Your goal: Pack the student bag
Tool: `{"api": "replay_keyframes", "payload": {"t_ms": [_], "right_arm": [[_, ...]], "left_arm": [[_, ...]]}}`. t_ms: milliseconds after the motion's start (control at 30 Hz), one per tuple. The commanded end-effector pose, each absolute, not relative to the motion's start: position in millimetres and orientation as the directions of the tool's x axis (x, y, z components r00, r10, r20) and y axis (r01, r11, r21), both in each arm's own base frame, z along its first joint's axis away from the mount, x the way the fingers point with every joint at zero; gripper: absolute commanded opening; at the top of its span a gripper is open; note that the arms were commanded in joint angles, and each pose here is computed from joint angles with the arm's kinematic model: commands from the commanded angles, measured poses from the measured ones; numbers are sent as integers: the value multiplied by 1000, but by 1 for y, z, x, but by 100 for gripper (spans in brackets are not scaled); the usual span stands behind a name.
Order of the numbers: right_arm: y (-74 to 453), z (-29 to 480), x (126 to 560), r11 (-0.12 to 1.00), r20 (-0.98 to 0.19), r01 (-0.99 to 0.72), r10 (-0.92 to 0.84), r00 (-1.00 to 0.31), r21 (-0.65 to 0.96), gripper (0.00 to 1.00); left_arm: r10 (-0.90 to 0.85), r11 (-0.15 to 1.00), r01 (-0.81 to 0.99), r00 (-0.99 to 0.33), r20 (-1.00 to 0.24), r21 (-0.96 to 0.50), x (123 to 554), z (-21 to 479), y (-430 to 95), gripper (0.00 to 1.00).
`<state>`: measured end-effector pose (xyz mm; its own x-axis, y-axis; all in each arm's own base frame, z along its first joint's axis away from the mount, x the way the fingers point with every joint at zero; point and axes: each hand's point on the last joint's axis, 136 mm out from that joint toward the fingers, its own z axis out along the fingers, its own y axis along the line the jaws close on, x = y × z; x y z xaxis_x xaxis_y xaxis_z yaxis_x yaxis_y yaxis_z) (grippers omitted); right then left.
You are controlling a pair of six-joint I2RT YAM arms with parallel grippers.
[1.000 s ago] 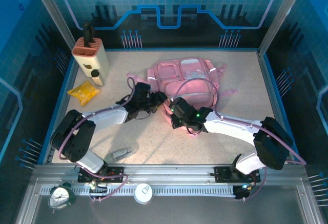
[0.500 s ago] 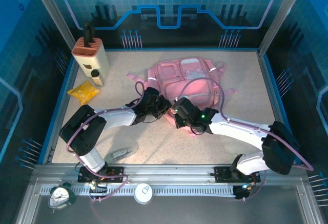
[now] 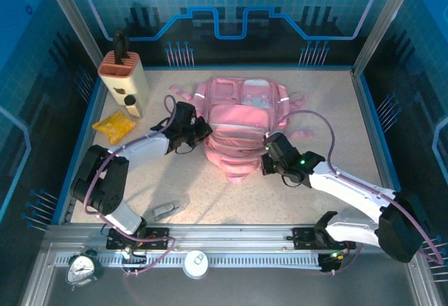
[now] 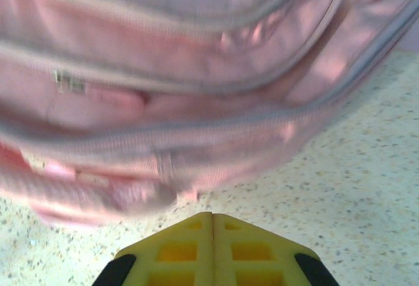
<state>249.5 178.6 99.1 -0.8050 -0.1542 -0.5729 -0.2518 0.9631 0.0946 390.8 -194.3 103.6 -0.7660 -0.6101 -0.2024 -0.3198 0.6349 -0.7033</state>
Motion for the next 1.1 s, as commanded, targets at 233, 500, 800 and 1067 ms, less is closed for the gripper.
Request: {"api": "replay_keyframes", "payload": {"t_ms": [233, 500, 800, 1067], "right_arm": [[250, 114, 259, 889, -586, -406, -216, -781, 213, 0], [241, 115, 275, 906, -569, -354, -169, -805, 233, 5], [229, 123, 290, 914, -583, -305, -98, -806, 268, 20], [224, 111, 286, 906, -569, -309, -98, -816, 287, 23]], "left_arm": [[-590, 672, -285, -764, -261, -684, 395, 135, -176, 36], [-680, 548, -353, -717, -157, -758, 347, 138, -207, 57], [-725, 463, -458, -688, -26, -759, 345, 116, -266, 60], [-784, 483, -565, -620, -42, -669, 355, 77, -255, 51]]}}
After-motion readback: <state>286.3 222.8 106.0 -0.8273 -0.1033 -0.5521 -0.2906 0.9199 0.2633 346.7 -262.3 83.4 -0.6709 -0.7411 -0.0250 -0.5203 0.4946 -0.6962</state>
